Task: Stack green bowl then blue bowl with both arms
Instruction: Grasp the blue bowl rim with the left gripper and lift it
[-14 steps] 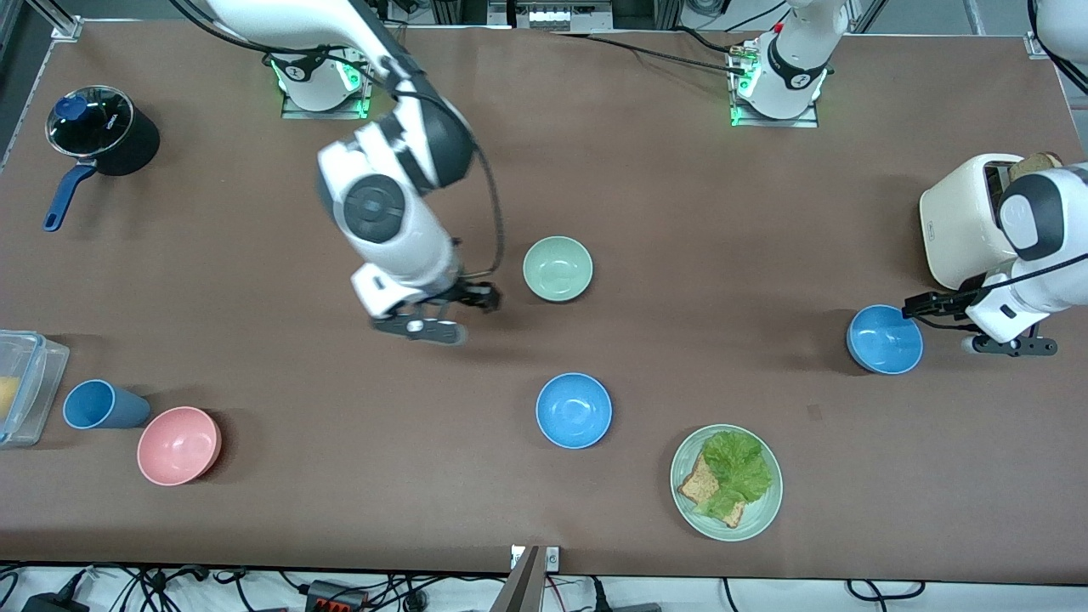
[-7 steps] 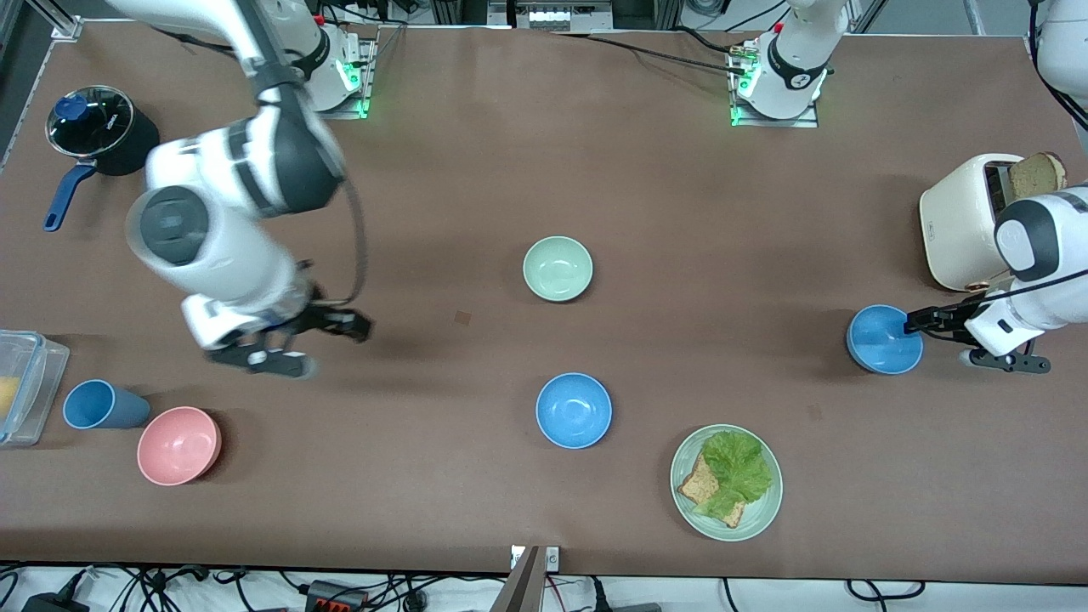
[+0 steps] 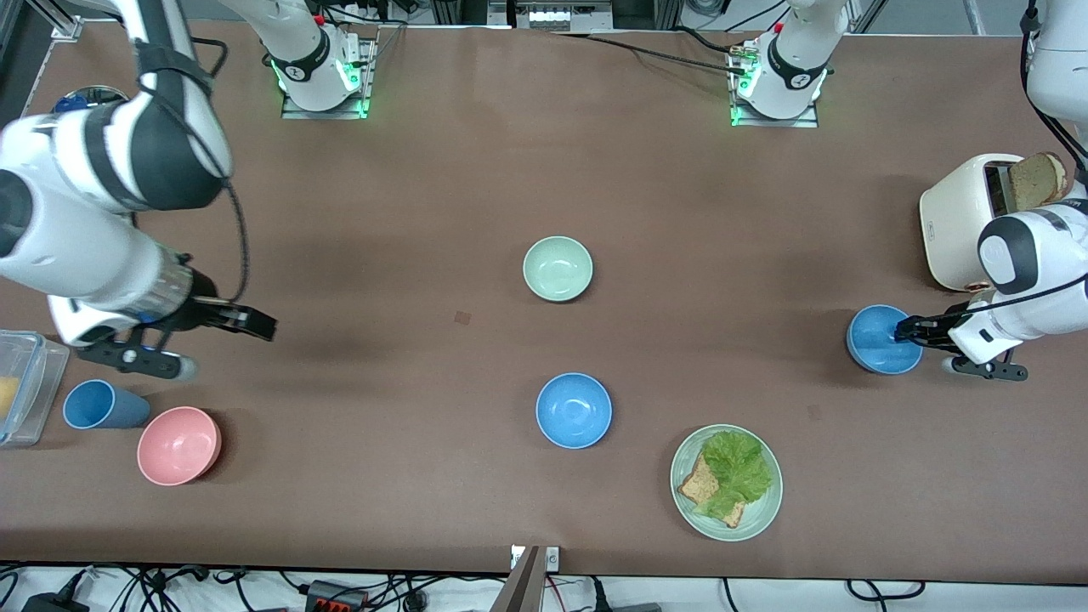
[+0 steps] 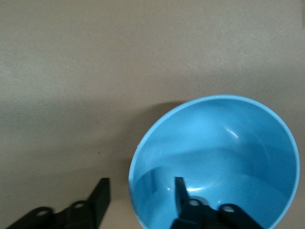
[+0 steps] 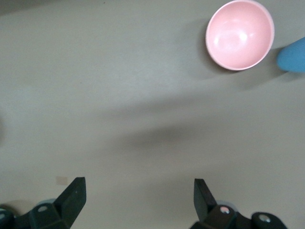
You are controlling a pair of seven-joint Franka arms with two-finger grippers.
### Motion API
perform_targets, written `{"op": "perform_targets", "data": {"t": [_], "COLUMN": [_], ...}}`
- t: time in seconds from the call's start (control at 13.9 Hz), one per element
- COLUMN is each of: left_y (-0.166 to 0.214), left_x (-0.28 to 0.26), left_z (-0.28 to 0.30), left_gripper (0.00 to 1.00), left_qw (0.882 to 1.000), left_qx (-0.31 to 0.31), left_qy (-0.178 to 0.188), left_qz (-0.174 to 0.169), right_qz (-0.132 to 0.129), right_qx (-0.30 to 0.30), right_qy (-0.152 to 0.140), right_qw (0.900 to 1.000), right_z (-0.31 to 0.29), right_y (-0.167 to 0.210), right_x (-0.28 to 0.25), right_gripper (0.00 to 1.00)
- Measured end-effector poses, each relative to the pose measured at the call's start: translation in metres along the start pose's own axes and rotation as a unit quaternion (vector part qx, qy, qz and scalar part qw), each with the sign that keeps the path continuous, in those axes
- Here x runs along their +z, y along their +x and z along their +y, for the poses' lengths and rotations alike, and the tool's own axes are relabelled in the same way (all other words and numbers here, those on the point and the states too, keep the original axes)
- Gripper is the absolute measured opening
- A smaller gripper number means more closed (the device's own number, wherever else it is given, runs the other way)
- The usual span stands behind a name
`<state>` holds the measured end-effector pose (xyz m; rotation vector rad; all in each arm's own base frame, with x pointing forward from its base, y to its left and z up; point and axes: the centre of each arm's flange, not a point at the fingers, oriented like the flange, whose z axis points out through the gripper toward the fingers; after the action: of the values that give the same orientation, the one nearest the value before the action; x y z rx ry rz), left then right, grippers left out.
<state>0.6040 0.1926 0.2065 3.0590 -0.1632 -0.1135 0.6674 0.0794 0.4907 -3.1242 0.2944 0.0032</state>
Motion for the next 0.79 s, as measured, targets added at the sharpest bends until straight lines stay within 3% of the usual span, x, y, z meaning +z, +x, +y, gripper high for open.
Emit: {"op": "perform_targets", "data": {"t": [0.07,0.14,0.22,0.43,0.65,0.79], "left_y": [0.0,0.0,0.0,0.002,0.002,0.004], "left_x": [0.001,0.002,0.003,0.002,0.0,-0.006], "left_z": [0.0,0.0,0.0,0.004,0.011,0.026], "left_gripper": [0.45,0.45,0.37,0.05,0.05,0.05], "left_qw": [1.0,1.0,1.0,1.0,1.0,0.999], "left_qx": [0.001,0.001,0.001,0.004,0.009,0.02], "left_qy": [-0.001,-0.001,-0.001,-0.003,-0.012,-0.025], "left_qz": [-0.001,-0.002,-0.002,-0.002,-0.02,-0.042], "right_qz": [0.0,-0.002,-0.002,0.009,-0.009,-0.004], "right_qx": [-0.012,-0.022,-0.03,-0.052,-0.055,-0.063], "right_qy": [0.0,0.001,0.001,0.003,0.003,0.004], "right_qw": [1.0,1.0,1.0,0.999,0.998,0.998], "right_z": [0.021,0.044,0.065,0.113,0.133,0.142], "right_y": [0.003,0.004,0.005,0.003,-0.004,-0.007], "right_x": [-0.013,-0.027,-0.039,-0.068,-0.075,-0.084], "right_gripper": [1.0,1.0,1.0,1.0,1.0,1.0]}}
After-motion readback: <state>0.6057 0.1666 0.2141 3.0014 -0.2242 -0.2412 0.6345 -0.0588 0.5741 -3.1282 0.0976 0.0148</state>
